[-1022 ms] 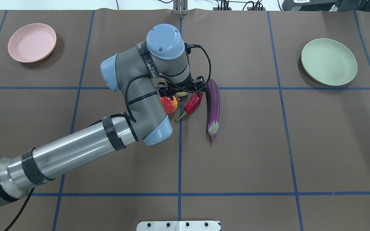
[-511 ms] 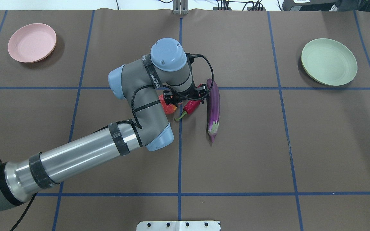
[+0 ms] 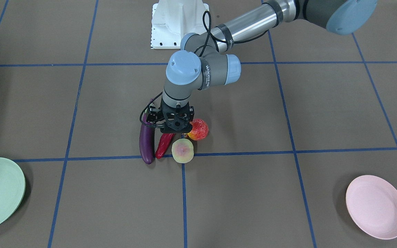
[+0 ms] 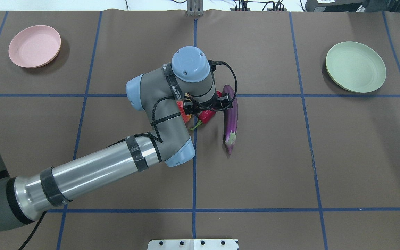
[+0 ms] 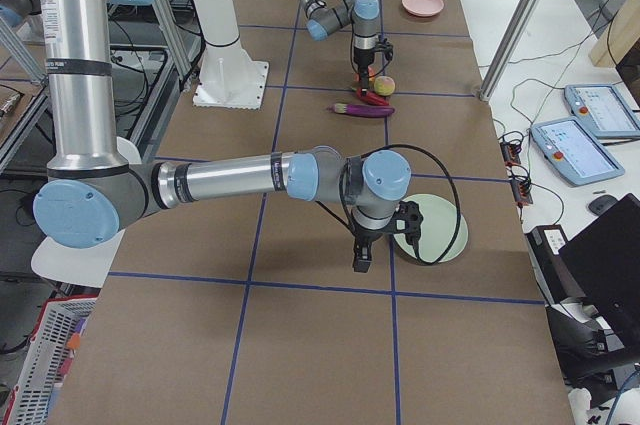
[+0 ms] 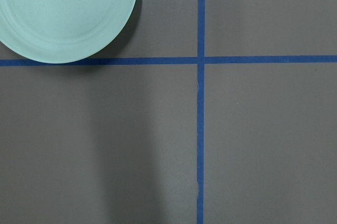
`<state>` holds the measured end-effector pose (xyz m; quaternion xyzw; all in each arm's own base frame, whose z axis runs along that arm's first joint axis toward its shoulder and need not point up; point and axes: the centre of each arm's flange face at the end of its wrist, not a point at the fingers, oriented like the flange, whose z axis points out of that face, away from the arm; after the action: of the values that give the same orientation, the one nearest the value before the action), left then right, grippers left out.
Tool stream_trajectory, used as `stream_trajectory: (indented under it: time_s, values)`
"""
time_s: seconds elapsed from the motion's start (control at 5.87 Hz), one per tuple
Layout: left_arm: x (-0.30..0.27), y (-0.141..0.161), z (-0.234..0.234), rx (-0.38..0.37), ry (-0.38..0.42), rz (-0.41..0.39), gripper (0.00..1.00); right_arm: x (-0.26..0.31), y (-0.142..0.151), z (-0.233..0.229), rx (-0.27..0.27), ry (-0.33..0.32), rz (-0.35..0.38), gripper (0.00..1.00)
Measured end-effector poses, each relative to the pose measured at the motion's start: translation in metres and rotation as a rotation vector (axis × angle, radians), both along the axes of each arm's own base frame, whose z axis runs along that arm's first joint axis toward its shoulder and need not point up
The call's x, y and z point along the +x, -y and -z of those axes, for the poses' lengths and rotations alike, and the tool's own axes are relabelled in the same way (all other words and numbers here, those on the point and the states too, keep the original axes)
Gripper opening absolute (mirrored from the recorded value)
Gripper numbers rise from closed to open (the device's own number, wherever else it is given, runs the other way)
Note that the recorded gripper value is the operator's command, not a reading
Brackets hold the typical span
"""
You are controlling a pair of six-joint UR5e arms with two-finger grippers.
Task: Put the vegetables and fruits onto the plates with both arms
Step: 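Close the left gripper on the red chili pepper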
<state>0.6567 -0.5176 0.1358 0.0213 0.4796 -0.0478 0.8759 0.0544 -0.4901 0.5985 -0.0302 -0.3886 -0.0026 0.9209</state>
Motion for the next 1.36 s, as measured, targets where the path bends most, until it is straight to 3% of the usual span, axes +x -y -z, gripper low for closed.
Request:
stream_trajectory:
  time_s: [0.34, 0.51, 0.68, 1.36]
  values:
    - [0.012, 0.005, 0.000, 0.013, 0.018, 0.021, 0.98, 0.000, 0.001, -0.002, -0.005, -0.001, 0.000, 1.00]
    - [0.013, 0.006, -0.003, 0.015, 0.024, 0.022, 0.91, 0.000, 0.001, -0.003, -0.006, -0.001, 0.000, 1.00]
    - [0.012, 0.009, -0.005, 0.018, 0.027, 0.023, 0.73, 0.000, 0.001, -0.003, -0.007, -0.001, 0.000, 1.00]
    - [0.015, 0.011, -0.015, 0.014, 0.045, 0.024, 0.64, 0.000, 0.001, -0.003, -0.007, 0.000, -0.001, 1.00]
